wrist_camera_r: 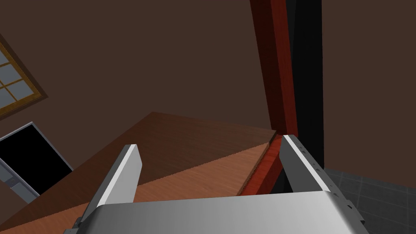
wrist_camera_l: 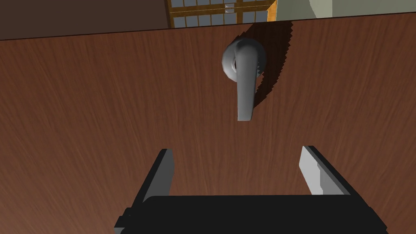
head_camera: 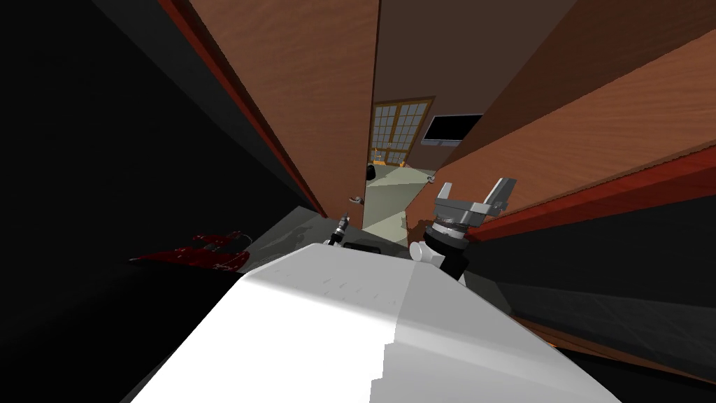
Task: Push the door open
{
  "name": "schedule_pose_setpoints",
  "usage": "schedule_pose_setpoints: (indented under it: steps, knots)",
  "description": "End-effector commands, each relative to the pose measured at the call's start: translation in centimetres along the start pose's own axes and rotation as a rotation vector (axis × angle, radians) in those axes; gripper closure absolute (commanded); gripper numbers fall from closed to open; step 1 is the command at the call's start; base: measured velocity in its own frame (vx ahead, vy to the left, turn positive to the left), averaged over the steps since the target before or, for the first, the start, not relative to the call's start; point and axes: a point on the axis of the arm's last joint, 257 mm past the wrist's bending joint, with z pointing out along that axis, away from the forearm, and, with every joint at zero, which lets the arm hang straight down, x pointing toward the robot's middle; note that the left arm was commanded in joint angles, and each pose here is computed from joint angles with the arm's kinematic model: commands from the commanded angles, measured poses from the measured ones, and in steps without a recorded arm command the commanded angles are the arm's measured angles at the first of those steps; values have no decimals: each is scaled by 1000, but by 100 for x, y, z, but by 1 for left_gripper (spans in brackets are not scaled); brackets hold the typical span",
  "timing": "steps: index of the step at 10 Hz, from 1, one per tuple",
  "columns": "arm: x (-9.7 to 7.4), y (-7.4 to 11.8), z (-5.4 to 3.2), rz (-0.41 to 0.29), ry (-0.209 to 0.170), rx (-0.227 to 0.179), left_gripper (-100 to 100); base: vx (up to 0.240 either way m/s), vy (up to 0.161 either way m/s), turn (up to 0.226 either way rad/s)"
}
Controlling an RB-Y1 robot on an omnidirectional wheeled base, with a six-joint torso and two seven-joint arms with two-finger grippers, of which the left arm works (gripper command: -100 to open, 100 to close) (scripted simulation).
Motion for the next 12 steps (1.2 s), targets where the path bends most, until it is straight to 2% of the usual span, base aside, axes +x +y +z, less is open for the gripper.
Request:
schedule_pose_setpoints:
  steps: [1,3,5,12]
  knots:
    - [44,93,-24,-5,8,-18,-100,100,62,-44]
    - [71,166,-45,-8,14,-32,-100,94,56,-31]
    - [46,158,-33,-4,9,-29,-100,77,14,-15]
    - [3,196,21,-6,-9,-32,-100,188,-36,-27]
